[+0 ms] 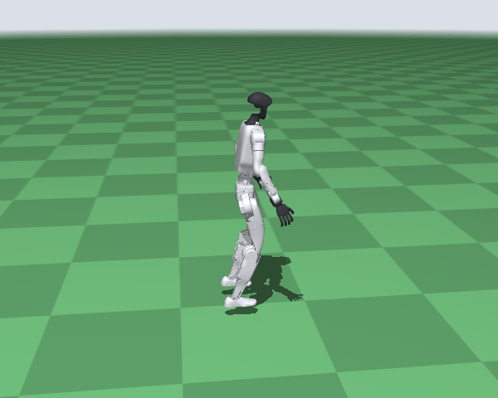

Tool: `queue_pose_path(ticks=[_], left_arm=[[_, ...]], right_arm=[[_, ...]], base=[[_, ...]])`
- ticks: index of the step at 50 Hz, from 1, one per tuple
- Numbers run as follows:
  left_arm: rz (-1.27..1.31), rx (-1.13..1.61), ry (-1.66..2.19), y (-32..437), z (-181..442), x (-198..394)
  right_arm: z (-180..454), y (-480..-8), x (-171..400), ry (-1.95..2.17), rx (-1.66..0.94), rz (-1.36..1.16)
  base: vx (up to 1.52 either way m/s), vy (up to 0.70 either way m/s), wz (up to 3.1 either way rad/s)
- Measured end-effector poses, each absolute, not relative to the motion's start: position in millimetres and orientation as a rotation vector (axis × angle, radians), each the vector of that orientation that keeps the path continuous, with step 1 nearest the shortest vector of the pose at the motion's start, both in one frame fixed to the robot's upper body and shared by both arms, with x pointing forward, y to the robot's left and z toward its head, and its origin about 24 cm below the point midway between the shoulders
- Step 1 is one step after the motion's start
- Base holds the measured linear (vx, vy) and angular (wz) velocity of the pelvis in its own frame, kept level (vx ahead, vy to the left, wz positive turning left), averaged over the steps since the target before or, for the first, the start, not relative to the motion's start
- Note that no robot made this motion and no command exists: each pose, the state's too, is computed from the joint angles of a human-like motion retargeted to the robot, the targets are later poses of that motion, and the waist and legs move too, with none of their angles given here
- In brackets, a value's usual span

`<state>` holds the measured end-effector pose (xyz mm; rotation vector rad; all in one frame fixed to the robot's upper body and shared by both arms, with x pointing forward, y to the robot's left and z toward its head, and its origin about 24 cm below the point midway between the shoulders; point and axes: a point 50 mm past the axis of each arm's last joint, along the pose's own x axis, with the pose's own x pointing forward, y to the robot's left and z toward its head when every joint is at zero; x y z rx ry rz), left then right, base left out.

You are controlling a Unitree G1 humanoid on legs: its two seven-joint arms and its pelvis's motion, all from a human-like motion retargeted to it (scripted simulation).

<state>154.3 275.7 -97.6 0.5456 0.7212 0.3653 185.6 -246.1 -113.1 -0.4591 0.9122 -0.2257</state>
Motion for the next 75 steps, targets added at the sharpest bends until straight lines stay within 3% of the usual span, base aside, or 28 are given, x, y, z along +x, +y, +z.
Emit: queue_pose_path(ticks=[5,12,22,32,44,55,63,70,75], left_arm=[[0.257,0.458,0.621,256,-87,176],[0.191,0.561,0.679,247,-88,222],[-0.046,0.831,0.620,242,-85,220],[-0.147,0.852,0.798,248,-111,181],[0.079,0.675,0.962,279,-124,132],[0.492,0.291,0.973,270,-132,120],[0.458,0.084,0.801,238,-112,184],[0.402,0.185,0.688,231,-76,254],[0.338,0.336,0.669,237,-68,266]], right_arm=[[-121,-259,169,1.031,-0.498,-0.079],[-120,-269,177,1.068,-0.545,-0.226],[-109,-250,193,0.931,-0.543,-0.010],[-128,-255,147,1.099,-0.541,0.121],[-122,-274,139,1.087,-0.528,0.028],[-119,-270,143,1.070,-0.183,-0.064],[-108,-239,190,0.983,-0.153,0.086],[-86,-244,244,0.886,-0.224,-0.155],[-26,-248,300,0.644,-0.481,-0.058]], base=[[0.00,-0.02,-0.34],[-0.06,-0.03,-0.44],[0.03,-0.01,-0.14],[0.00,0.00,0.00],[0.00,0.00,0.00],[-0.05,0.01,-0.05],[-0.30,-0.01,0.17],[-0.28,-0.03,0.34],[0.04,0.02,-0.19]])
